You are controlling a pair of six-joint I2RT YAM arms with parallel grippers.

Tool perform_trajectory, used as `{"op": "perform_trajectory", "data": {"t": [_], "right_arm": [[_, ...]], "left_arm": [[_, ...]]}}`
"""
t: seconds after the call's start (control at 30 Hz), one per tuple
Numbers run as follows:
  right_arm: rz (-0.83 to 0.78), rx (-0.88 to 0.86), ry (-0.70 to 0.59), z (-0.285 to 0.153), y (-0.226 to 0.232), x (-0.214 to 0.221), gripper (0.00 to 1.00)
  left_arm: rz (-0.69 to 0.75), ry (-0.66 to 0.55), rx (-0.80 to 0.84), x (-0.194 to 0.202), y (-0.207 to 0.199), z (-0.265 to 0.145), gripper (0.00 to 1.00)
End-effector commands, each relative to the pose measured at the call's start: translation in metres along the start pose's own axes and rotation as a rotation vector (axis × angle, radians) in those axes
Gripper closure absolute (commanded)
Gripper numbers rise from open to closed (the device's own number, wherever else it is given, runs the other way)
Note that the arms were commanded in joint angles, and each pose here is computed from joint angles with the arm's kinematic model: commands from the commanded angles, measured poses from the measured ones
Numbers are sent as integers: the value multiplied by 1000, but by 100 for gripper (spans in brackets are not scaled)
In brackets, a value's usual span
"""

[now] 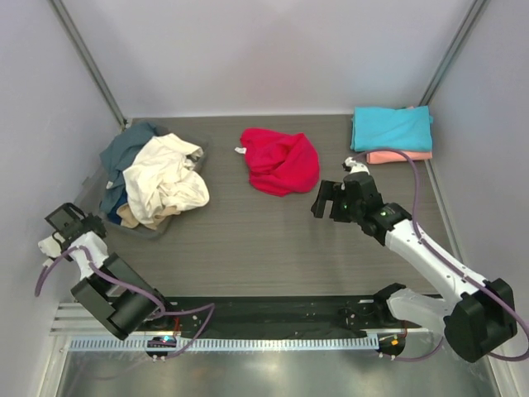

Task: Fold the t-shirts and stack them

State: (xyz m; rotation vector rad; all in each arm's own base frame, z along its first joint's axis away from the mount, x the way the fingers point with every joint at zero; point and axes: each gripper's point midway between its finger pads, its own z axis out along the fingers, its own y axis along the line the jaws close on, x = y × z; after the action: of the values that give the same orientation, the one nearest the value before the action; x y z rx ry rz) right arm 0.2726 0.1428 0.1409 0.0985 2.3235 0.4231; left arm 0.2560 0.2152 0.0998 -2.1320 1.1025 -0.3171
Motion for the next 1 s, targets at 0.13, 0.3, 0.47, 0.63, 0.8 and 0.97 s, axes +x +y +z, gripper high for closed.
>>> {"op": "perform_trajectory", "data": {"t": [0.13, 0.3, 0.47, 0.63, 0.8, 0.97], "right_arm": [[-40, -29, 16, 28, 10, -4, 1], [-37, -39, 24, 39, 13, -4, 1], [-29, -37, 36, 43, 15, -4, 1], [-16, -84, 37, 35, 22, -2, 1], [-10, -97, 7, 19, 23, -6, 1], [-9, -116, -9, 6, 25, -9, 1]], "left_arm": [[-2, -129, 249, 13, -122, 16, 100], [28, -15, 231, 49, -132, 57, 95], [77, 63, 251, 64, -133, 59, 51], [169, 136, 227, 75, -117, 25, 0], [277, 174, 188, 78, -92, -17, 0], [422, 84, 208, 58, -70, -80, 0]]}}
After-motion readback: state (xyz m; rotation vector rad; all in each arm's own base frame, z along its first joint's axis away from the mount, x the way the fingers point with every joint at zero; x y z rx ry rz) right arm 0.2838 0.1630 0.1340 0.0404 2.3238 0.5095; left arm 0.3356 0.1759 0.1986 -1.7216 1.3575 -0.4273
